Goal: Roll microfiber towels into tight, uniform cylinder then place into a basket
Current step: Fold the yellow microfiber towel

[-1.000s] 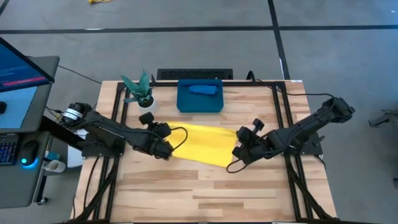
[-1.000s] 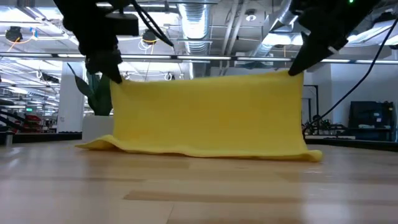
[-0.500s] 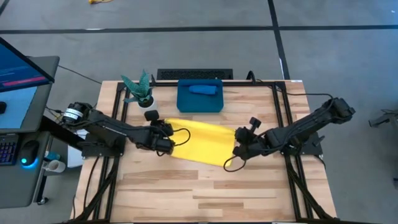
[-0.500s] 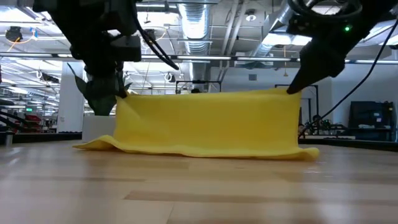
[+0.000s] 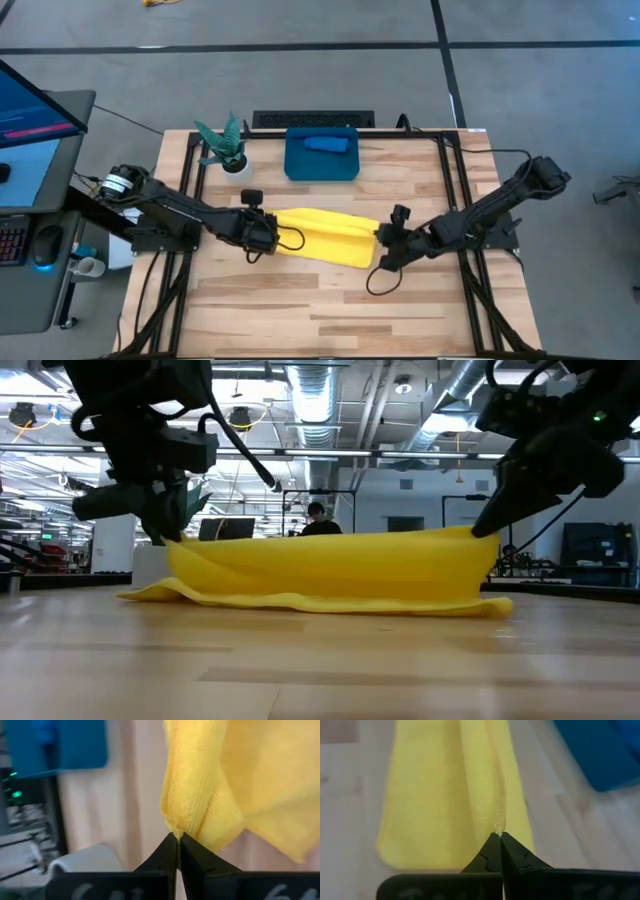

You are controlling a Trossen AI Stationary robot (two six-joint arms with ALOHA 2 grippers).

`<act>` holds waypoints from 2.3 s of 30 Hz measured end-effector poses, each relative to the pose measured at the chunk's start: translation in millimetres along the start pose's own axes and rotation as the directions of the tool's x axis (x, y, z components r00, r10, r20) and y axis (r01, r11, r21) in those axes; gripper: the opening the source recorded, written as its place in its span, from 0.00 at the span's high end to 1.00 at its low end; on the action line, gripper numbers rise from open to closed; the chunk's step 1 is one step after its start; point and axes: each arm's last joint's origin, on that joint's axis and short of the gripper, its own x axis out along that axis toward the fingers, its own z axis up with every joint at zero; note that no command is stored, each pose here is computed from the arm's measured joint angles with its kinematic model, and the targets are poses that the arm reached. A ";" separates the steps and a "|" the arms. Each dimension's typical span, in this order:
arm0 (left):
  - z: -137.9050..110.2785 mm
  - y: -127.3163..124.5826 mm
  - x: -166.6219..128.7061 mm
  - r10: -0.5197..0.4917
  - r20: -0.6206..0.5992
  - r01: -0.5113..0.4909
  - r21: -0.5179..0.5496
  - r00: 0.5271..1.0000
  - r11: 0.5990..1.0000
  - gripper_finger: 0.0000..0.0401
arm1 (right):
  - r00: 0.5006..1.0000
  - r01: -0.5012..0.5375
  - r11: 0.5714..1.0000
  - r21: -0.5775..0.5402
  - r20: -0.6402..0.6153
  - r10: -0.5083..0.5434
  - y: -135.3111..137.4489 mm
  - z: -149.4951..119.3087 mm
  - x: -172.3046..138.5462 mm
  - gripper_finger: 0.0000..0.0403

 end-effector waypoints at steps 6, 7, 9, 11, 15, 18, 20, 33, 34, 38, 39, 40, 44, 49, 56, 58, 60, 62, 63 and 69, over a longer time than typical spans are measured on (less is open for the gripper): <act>-1.4 -8.7 -4.9 -0.076 0.003 0.076 0.051 0.997 0.996 1.00 | 0.998 -0.062 0.998 0.027 0.007 0.062 6.3 -8.0 0.4 0.99; -1.8 -9.6 -5.6 -0.076 0.002 0.076 0.057 0.997 0.995 1.00 | 0.998 -0.068 0.997 0.034 0.011 0.067 7.4 -8.2 -0.3 0.99; -2.8 -10.4 -6.4 -0.072 -0.002 0.072 0.066 0.997 0.995 1.00 | 0.996 -0.083 0.996 0.039 0.025 0.082 9.9 -7.5 -1.5 0.99; -4.1 -10.3 -6.6 -0.067 -0.014 0.068 0.076 0.998 0.995 1.00 | 0.995 -0.097 0.994 0.043 0.042 0.095 12.2 -6.5 -2.7 0.99; -4.7 -10.2 -6.6 -0.065 -0.019 0.067 0.076 0.998 0.995 1.00 | 0.995 -0.095 0.994 0.047 0.044 0.093 13.9 -6.2 0.3 0.99; -4.5 -10.3 -6.6 -0.067 -0.017 0.068 0.074 0.998 0.995 1.00 | 0.997 -0.080 0.996 0.029 0.017 0.080 18.0 -10.2 8.5 0.99; -4.3 -10.6 -6.6 -0.079 -0.018 0.081 0.071 0.997 0.994 1.00 | 0.998 -0.068 0.998 0.014 -0.005 0.068 22.0 -13.9 16.0 0.99; -4.3 -13.7 -7.0 -0.182 -0.034 0.184 0.056 0.983 0.981 1.00 | 0.991 -0.125 0.992 -0.014 -0.039 0.125 40.6 -5.7 27.7 0.90; -4.4 -14.0 -7.0 -0.193 -0.035 0.195 0.056 0.980 0.979 1.00 | 0.991 -0.130 0.991 -0.017 -0.043 0.129 41.0 -5.6 27.8 0.87; -4.4 -15.5 -7.4 -0.245 -0.043 0.247 0.050 0.969 0.968 0.96 | 0.990 -0.138 0.990 -0.015 -0.032 0.138 42.5 -1.2 26.5 0.77; -4.4 -15.9 -7.5 -0.257 -0.045 0.259 0.045 0.965 0.965 0.94 | 0.990 -0.138 0.990 -0.015 -0.032 0.138 42.6 -0.6 26.3 0.74; -4.4 -16.2 -7.5 -0.266 -0.047 0.268 0.037 0.963 0.963 0.92 | 0.990 -0.139 0.990 -0.014 -0.030 0.139 42.9 0.4 26.0 0.71; -4.7 -17.5 -8.0 -0.313 -0.056 0.313 0.003 0.948 0.950 0.82 | 0.989 -0.144 0.990 -0.008 -0.021 0.144 44.9 8.3 23.0 0.59; -5.6 -19.4 -10.2 -0.410 -0.088 0.409 -0.026 0.908 0.912 0.70 | 0.987 -0.141 0.990 -0.025 -0.078 0.139 45.8 21.0 14.3 0.49; -4.2 -15.0 -29.5 -0.397 -0.133 0.395 -0.041 0.908 0.918 0.65 | 0.986 -0.123 0.992 -0.036 -0.114 0.118 46.0 41.7 0.1 0.47; -5.0 -15.4 -39.4 -0.404 -0.106 0.402 -0.040 0.909 0.915 0.65 | 0.987 -0.129 0.990 -0.051 -0.103 0.123 46.7 44.4 -0.9 0.48; -8.1 -16.4 -49.4 -0.412 -0.067 0.409 -0.054 0.909 0.911 0.65 | 0.988 -0.123 0.990 -0.071 -0.100 0.116 46.1 44.8 -0.6 0.50; -11.7 -18.4 -60.5 -0.409 -0.014 0.407 -0.075 0.912 0.910 0.65 | 0.992 -0.095 0.992 -0.078 -0.089 0.088 44.6 45.2 -0.1 0.52; -13.7 -19.7 -65.6 -0.397 0.017 0.397 -0.086 0.918 0.914 0.65 | 0.994 -0.078 0.994 -0.078 -0.082 0.071 43.3 45.8 0.6 0.53; -23.8 -36.2 -65.9 -0.347 0.183 0.376 -0.158 0.920 0.913 0.65 | 0.997 -0.021 0.999 -0.049 -0.078 0.017 30.8 51.6 8.9 0.61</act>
